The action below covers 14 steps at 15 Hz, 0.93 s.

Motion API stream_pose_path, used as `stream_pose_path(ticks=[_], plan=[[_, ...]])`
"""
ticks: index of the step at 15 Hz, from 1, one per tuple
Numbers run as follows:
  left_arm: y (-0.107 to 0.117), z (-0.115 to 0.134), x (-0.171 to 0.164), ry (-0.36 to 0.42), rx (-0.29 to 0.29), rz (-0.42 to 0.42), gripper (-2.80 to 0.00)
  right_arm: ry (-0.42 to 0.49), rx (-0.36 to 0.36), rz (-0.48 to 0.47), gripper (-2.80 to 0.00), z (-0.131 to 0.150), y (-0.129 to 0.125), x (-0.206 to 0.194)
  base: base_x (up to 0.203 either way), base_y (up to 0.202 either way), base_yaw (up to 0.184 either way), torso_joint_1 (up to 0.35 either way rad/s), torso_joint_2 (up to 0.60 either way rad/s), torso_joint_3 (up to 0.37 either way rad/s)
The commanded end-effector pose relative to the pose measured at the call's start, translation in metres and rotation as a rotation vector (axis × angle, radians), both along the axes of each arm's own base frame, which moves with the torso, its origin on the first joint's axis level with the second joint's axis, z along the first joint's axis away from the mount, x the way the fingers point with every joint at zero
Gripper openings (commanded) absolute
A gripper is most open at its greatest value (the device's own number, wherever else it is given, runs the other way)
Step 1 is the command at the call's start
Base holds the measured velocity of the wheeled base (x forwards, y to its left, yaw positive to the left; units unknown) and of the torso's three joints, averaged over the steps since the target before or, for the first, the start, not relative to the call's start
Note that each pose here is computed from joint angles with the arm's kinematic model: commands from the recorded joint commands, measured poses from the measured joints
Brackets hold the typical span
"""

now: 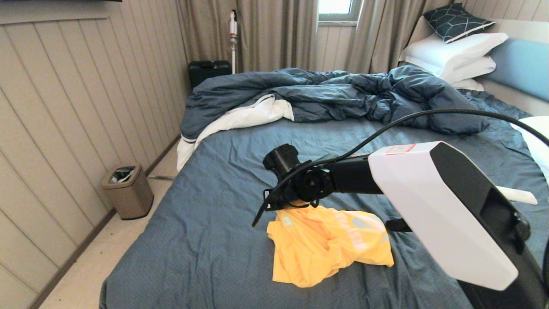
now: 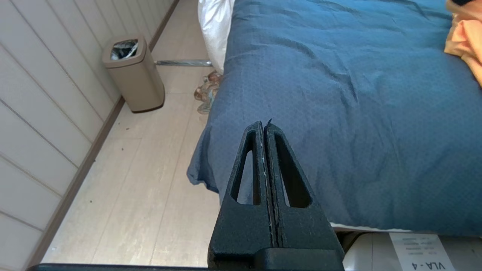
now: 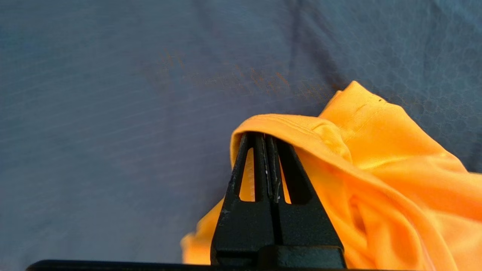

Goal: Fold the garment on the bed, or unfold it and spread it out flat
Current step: Fold the yellow T-shirt

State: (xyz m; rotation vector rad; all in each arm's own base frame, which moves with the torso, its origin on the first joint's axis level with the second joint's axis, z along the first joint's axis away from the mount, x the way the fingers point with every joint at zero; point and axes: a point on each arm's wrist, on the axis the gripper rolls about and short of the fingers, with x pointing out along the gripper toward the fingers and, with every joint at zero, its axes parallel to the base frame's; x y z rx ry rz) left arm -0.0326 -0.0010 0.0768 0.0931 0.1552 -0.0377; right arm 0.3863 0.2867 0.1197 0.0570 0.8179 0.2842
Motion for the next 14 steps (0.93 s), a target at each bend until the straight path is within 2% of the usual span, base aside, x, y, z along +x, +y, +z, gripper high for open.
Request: stream_pose_path(ticks=[1,7,10,14], plan=[[0.0,0.0,0.0,0.003,0.0,0.0,-2.8,-0.021,0.013,-0.002,-2.8,0.017,-0.005,-0.005,0.0,0.0,0.0,0.0,0.0,0.0],[0.0,0.0,0.0,0.004,0.0,0.001,-2.8,0.07,-0.05,-0.009,-2.8,0.009,-0.031,-0.03,0.0,0.0,0.0,0.0,0.0,0.0],[0.0,0.0,0.0,0.003,0.0,0.001,-2.8,0.084,-0.052,-0.027,-2.8,0.01,-0.043,-0.031,0.0,0.0,0.0,0.0,0.0,0.0],[0.0,0.0,0.0,0.004,0.0,0.001,-2.8,0.116,-0.06,-0.014,-2.8,0.019,-0.059,-0.058,0.0,0.0,0.0,0.0,0.0,0.0]])
